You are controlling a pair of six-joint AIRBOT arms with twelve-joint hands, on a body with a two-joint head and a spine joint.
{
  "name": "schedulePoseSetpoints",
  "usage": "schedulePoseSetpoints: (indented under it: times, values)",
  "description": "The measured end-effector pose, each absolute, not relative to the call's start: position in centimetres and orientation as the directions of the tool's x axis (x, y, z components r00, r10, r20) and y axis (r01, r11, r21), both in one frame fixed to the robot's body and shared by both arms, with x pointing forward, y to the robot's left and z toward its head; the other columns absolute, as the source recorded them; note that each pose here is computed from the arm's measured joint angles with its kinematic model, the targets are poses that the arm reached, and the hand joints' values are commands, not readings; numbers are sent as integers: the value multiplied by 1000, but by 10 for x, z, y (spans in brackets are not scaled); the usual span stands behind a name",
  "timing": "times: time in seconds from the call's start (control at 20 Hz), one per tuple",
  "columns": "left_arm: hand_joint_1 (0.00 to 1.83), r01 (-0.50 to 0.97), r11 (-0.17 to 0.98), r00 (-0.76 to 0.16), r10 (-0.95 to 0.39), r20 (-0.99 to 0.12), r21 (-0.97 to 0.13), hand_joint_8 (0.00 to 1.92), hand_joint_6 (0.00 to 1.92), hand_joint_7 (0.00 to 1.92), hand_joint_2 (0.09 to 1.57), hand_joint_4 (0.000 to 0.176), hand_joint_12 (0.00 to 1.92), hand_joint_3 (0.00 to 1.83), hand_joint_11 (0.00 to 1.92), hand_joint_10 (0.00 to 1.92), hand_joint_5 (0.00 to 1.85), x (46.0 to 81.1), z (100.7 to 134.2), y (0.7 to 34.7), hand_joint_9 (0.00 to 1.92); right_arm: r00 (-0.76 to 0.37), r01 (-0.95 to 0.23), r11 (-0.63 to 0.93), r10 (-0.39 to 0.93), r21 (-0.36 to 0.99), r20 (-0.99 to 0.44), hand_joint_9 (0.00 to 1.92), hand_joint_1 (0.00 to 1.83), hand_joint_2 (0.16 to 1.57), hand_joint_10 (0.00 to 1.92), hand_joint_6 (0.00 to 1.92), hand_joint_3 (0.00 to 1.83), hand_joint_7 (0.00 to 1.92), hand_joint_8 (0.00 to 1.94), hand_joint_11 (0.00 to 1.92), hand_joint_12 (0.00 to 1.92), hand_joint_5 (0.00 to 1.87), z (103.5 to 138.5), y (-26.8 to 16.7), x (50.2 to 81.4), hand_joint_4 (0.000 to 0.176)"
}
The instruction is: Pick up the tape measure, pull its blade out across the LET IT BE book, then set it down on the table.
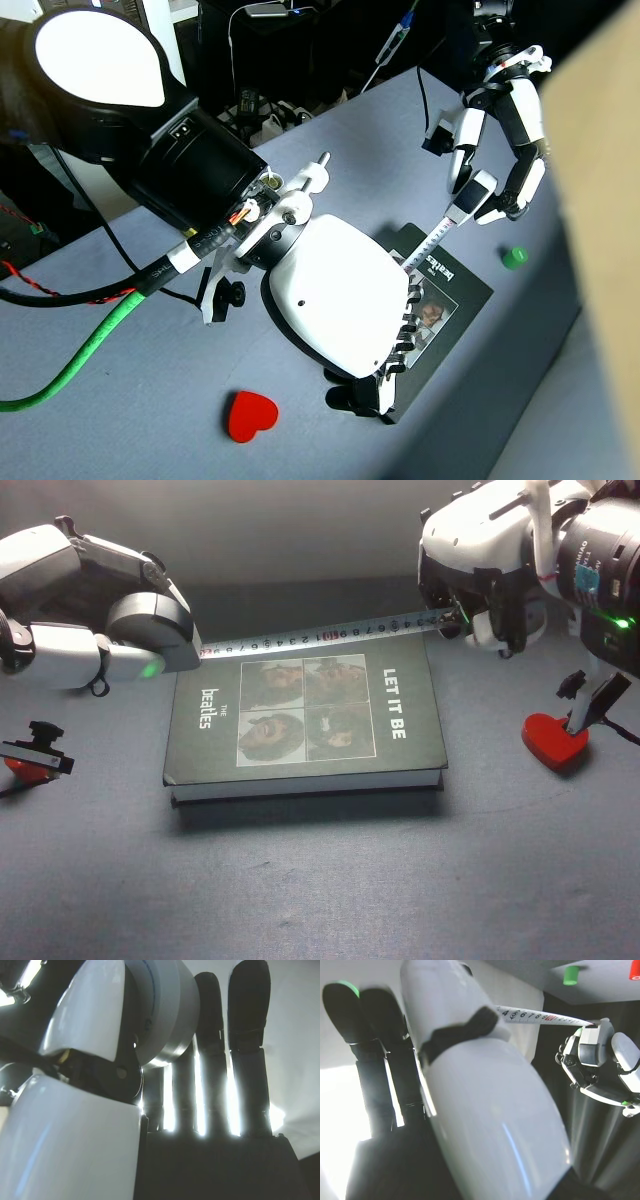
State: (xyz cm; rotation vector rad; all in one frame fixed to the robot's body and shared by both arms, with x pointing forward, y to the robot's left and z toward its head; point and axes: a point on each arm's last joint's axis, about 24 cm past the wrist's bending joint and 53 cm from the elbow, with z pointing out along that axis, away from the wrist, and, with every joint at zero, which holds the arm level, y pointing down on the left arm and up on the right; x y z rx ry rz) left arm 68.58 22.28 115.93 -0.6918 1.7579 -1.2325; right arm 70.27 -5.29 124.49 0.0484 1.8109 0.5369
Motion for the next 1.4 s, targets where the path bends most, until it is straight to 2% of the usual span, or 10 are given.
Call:
schedulePoseSetpoints:
  times: [0.1, 0.2, 0.25, 0.3, 0.4, 1.1, 1.2, 1.25, 1.35, 1.4]
  values:
    - [1371, 33, 358, -479, -814, -330, -933, 1189, 896, 858, 1147, 0, 1154, 0, 931, 1335, 867, 686, 1159, 223, 920, -314, -240, 894, 297, 378, -902, 924, 1338, 1116, 1117, 1024, 3, 995, 939, 797, 1194, 921, 1243, -54, 703, 0]
    - [1369, 34, 358, -479, -814, -329, -933, 1205, 917, 852, 1152, 0, 1157, 1, 932, 1338, 844, 686, 1160, 223, 916, -317, -237, 893, 301, 382, -899, 903, 1368, 1120, 1232, 1037, 0, 988, 941, 776, 1198, 904, 1243, -56, 703, 0]
    - [1369, 35, 354, -479, -815, -326, -935, 1207, 922, 850, 1153, 0, 1160, 1, 938, 1339, 842, 686, 1160, 223, 915, -314, -240, 894, 299, 380, -901, 893, 1368, 1120, 1239, 1038, 0, 992, 940, 774, 1199, 905, 1243, -58, 703, 0]
    - [1368, 33, 349, -479, -817, -321, -937, 1218, 941, 842, 1158, 0, 1160, 1, 937, 1350, 827, 686, 1161, 223, 908, -314, -240, 893, 300, 380, -901, 892, 1240, 1130, 923, 1066, 2, 995, 999, 776, 1203, 904, 1244, -58, 703, 0]
    - [1367, 34, 348, -479, -817, -321, -937, 1224, 951, 838, 1162, 0, 1172, 0, 925, 1363, 818, 686, 1161, 222, 901, -313, -240, 894, 297, 378, -902, 883, 1362, 1128, 1245, 1072, 1, 991, 961, 813, 1224, 870, 1244, -59, 703, 0]
    - [1368, 40, 363, -477, -812, -338, -931, 1214, 918, 846, 1156, 0, 1173, 0, 930, 1352, 836, 686, 1160, 225, 910, -270, -196, 919, 286, 343, -919, 902, 1366, 1129, 1253, 1075, 0, 963, 964, 782, 1208, 879, 1252, -93, 712, 0]
    - [1369, 39, 364, -477, -812, -337, -931, 1209, 927, 847, 1155, 0, 1174, 0, 931, 1351, 839, 686, 1160, 225, 911, -267, -184, 922, 287, 341, -920, 948, 1212, 1137, 767, 1089, 0, 989, 1010, 779, 1194, 898, 1251, -100, 713, 8]
    - [1369, 39, 364, -477, -812, -337, -931, 1208, 927, 848, 1155, 0, 1174, 0, 932, 1350, 840, 686, 1160, 225, 911, -268, -186, 921, 287, 341, -920, 912, 1337, 1123, 1143, 1058, 5, 989, 952, 785, 1193, 892, 1251, -99, 713, 0]
    - [1369, 39, 364, -477, -812, -337, -931, 1207, 918, 854, 1154, 0, 1180, 0, 945, 1356, 843, 686, 1160, 225, 905, -273, -196, 917, 288, 346, -918, 894, 1366, 1127, 1248, 1065, 0, 979, 955, 775, 1199, 882, 1251, -96, 712, 0]
    - [1370, 39, 363, -477, -812, -337, -931, 1203, 901, 862, 1151, 0, 1175, 0, 944, 1346, 851, 686, 1160, 225, 908, -274, -199, 917, 288, 347, -918, 893, 1236, 1138, 936, 1091, 2, 977, 1019, 764, 1198, 891, 1251, -95, 711, 0]
